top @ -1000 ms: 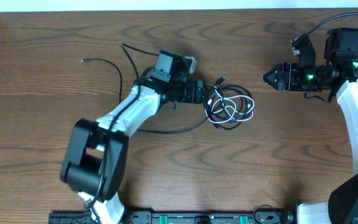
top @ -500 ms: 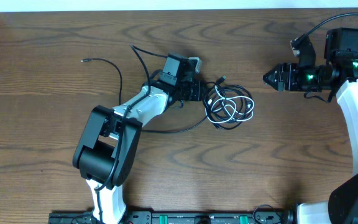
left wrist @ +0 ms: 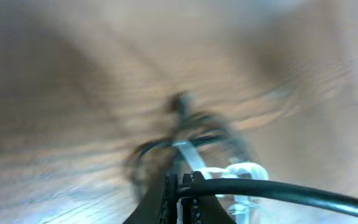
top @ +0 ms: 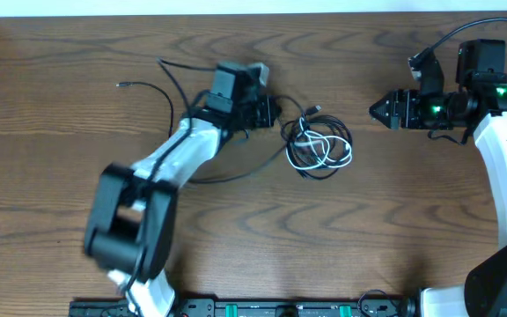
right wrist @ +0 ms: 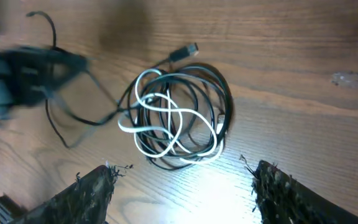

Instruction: Untangle cables

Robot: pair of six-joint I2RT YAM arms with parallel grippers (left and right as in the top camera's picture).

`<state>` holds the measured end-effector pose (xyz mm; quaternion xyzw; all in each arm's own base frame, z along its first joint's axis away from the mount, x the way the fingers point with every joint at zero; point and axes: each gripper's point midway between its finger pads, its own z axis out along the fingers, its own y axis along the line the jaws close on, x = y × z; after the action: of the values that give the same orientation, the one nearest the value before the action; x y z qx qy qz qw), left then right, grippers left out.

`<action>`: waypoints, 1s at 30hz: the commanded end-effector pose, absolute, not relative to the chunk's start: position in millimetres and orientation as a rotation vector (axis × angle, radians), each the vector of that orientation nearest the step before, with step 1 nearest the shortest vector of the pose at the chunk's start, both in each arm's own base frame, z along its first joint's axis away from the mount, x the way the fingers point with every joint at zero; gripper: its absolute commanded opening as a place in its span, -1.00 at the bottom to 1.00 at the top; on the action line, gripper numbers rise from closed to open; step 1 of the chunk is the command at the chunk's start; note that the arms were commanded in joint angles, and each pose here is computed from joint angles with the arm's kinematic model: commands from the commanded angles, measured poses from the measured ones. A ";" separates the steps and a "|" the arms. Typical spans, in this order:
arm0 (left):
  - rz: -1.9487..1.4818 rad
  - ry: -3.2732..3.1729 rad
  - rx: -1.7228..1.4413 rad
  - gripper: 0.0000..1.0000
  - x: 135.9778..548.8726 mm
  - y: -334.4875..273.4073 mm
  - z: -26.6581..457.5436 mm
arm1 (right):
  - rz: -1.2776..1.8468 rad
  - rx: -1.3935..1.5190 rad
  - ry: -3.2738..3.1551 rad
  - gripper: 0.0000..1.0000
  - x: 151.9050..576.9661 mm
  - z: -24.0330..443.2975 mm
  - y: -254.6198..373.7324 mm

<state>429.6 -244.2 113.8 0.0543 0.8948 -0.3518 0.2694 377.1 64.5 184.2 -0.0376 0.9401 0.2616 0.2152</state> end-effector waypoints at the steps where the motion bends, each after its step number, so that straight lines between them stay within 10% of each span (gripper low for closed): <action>1: -1.060 2.221 0.207 -0.85 417.0 -254.3 206.3 | 0.737 -0.127 2.607 0.43 376.4 184.5 72.9; 12: -1.124 1.961 0.227 -0.85 376.9 -244.2 325.3 | 0.748 -0.186 2.598 0.46 375.2 185.5 82.6; 30: -1.159 1.876 0.209 -0.85 373.5 -241.7 352.8 | 1.130 -0.587 2.471 0.43 351.1 190.2 179.8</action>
<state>378.2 -243.2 331.8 0.0774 0.7735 -0.4571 0.4322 359.3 155.8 188.5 -0.1713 0.8995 0.3534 0.1917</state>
